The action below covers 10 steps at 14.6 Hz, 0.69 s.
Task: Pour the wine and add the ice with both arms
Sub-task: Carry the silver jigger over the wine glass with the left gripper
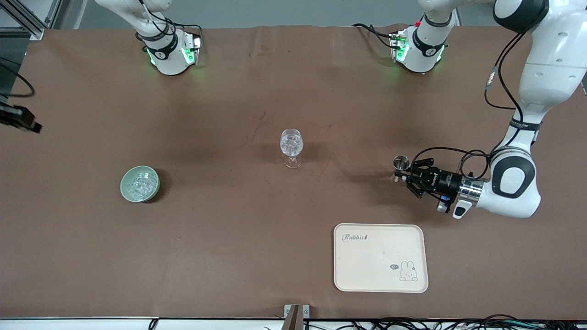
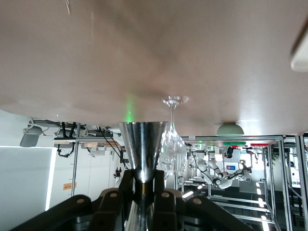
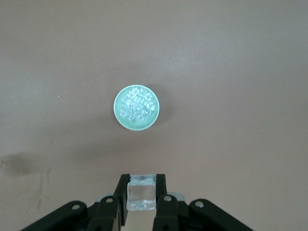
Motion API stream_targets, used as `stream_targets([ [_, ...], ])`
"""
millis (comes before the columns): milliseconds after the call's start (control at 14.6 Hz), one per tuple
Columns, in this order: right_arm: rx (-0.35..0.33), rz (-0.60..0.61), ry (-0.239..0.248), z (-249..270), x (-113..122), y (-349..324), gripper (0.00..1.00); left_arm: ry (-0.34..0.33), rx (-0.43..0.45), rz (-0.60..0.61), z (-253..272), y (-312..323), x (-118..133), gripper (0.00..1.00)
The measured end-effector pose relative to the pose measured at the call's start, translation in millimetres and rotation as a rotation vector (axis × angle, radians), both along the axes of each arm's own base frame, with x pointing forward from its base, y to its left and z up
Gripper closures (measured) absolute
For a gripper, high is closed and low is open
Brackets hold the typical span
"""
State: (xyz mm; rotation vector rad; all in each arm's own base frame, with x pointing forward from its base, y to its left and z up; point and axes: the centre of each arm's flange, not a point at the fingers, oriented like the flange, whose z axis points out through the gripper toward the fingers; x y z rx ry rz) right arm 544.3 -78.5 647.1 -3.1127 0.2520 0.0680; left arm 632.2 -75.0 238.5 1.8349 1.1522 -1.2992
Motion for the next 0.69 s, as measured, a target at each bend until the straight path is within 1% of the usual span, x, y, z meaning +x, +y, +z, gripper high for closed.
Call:
stream_targets([
  [69,-0.002,-0.003,-0.01,16.1,-3.9,-0.3,0.74,-0.004,0.012,-0.009,18.0,-11.4,0.0,0.79],
  [206,-0.004,-0.018,-0.022,27.8,-7.4,-7.7,0.74,-0.007,0.059,-0.022,46.7,-39.0,-4.8,0.79],
  [343,-0.003,-0.03,-0.016,24.8,-6.8,-13.9,0.74,-0.01,0.116,-0.028,66.7,-71.9,-13.1,0.79],
  [686,0.0,-0.025,0.003,15.9,-1.7,-11.7,0.74,0.004,0.232,-0.021,99.5,-148.3,-33.7,0.79],
])
